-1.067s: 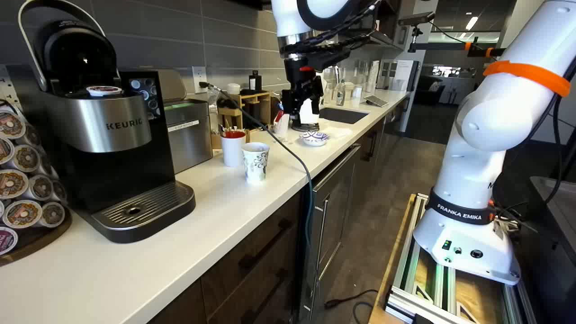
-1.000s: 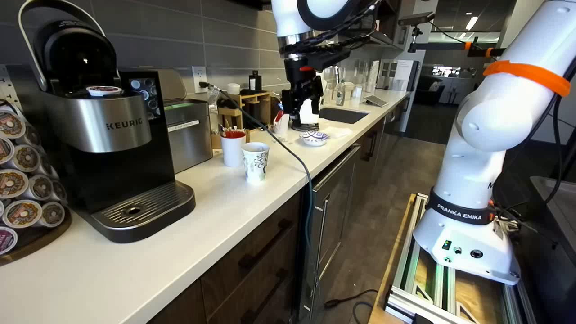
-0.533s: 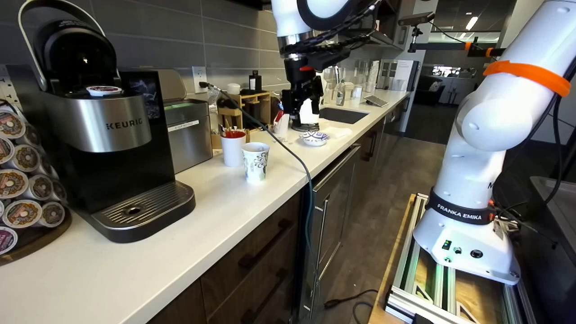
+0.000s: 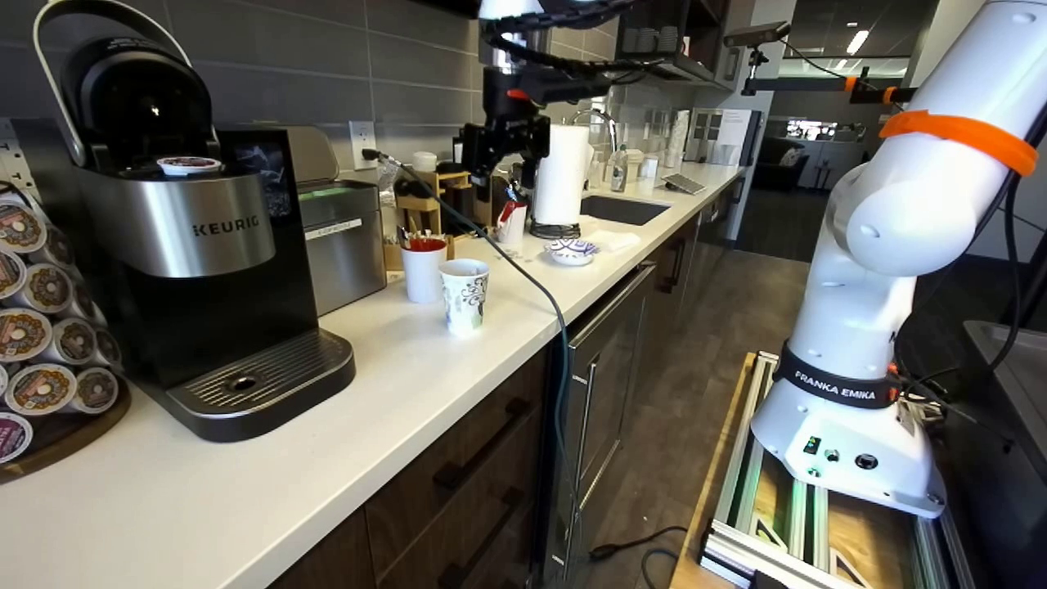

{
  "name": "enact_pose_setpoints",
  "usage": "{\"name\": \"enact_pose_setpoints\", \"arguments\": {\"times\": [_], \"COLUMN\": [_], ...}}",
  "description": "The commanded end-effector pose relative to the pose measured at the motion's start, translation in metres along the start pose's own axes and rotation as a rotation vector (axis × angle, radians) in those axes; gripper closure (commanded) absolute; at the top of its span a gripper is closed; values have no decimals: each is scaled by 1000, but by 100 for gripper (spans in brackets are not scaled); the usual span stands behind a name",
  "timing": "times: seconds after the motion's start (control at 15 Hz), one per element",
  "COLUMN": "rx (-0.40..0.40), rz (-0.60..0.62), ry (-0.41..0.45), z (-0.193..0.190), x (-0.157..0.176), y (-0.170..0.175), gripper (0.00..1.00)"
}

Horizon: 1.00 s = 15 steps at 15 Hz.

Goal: Remove the silver spoon from the mug on the left and put it in the coffee cup.

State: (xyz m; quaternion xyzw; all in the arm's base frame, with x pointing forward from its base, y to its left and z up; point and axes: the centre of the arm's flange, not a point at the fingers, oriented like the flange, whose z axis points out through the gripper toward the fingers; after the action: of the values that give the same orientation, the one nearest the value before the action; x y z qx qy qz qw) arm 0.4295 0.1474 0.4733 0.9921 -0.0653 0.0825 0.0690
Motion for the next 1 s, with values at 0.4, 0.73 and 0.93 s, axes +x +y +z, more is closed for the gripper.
{"name": "enact_pose_setpoints", "arguments": {"times": [0.4, 0.73, 0.93], "rx": [8, -145, -125], "rz": [19, -111, -103], "ry": [376, 396, 375], "z": [-18, 16, 21], "x": [87, 123, 113], "y": [-80, -87, -74], "gripper": [0, 0, 0]}}
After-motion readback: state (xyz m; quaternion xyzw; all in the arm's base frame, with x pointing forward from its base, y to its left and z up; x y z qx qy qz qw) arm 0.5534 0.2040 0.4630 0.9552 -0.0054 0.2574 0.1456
